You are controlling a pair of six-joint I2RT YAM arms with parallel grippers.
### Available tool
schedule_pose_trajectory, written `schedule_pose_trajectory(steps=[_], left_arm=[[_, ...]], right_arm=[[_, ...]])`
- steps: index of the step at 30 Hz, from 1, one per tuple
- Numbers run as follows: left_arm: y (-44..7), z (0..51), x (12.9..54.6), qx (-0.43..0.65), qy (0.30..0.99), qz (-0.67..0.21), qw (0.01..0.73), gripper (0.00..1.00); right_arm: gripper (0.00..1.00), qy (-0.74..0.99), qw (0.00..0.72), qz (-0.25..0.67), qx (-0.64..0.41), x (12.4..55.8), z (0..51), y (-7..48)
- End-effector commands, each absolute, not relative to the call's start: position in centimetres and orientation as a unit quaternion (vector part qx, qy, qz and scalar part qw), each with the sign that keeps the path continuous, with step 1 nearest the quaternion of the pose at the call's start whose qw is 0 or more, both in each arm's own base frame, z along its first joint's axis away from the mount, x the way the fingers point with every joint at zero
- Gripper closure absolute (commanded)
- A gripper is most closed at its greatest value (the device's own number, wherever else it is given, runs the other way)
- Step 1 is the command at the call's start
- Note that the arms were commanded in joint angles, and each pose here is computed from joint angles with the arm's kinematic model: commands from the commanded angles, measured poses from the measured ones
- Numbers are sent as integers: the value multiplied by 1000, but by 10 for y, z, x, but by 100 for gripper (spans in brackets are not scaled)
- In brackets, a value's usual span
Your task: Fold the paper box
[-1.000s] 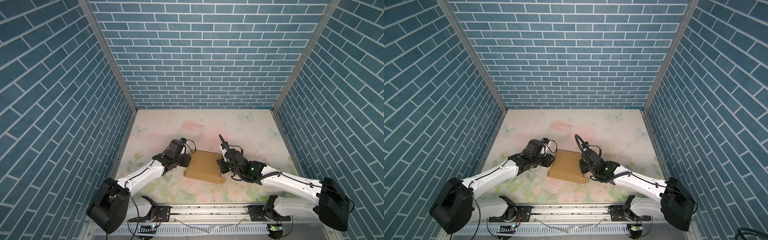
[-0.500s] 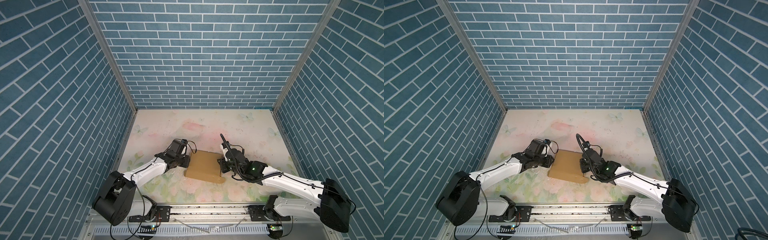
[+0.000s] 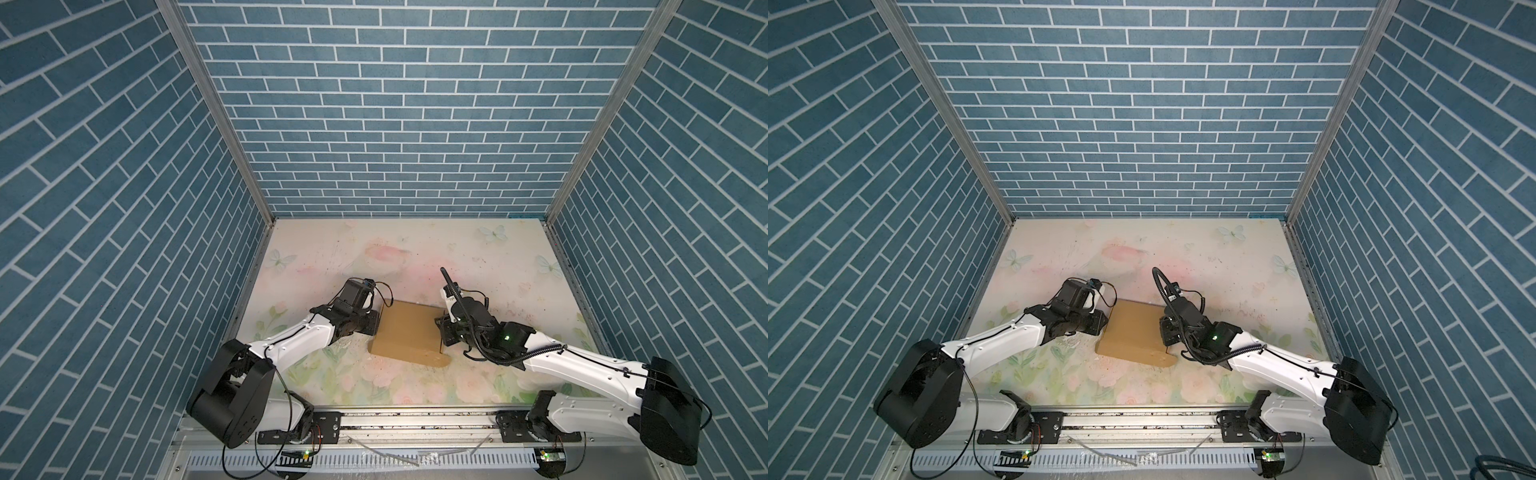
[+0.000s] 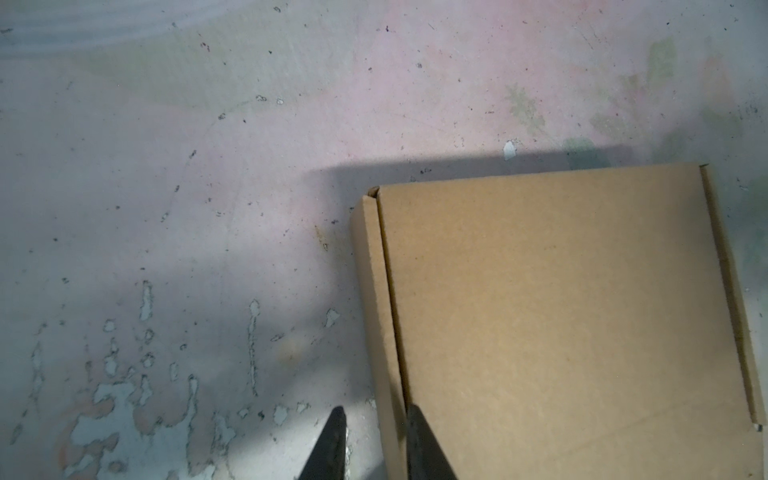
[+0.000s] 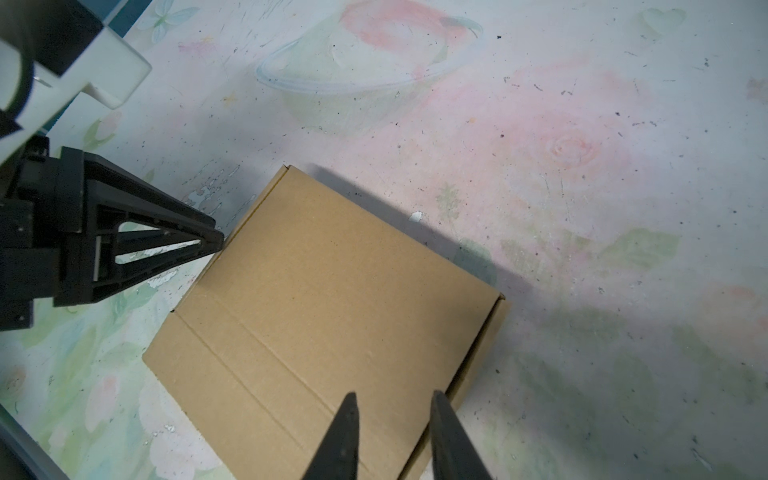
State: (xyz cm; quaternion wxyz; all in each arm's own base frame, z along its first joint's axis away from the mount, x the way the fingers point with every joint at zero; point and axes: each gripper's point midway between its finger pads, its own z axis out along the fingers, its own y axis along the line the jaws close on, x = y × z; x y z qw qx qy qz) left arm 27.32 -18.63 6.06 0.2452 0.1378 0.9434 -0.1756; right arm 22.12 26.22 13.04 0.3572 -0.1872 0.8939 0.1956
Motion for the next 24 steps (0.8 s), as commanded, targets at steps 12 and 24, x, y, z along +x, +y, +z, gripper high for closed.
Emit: schedule_pose_trajectory(steps=[12, 24], left_arm=[[-187, 49, 272, 135, 946, -181, 231, 74], [-182, 46, 271, 122, 948, -177, 234, 77]], right_arm=[[70, 899, 356, 187, -174, 222, 125, 254], [62, 903, 355, 196, -140, 221, 126, 242]])
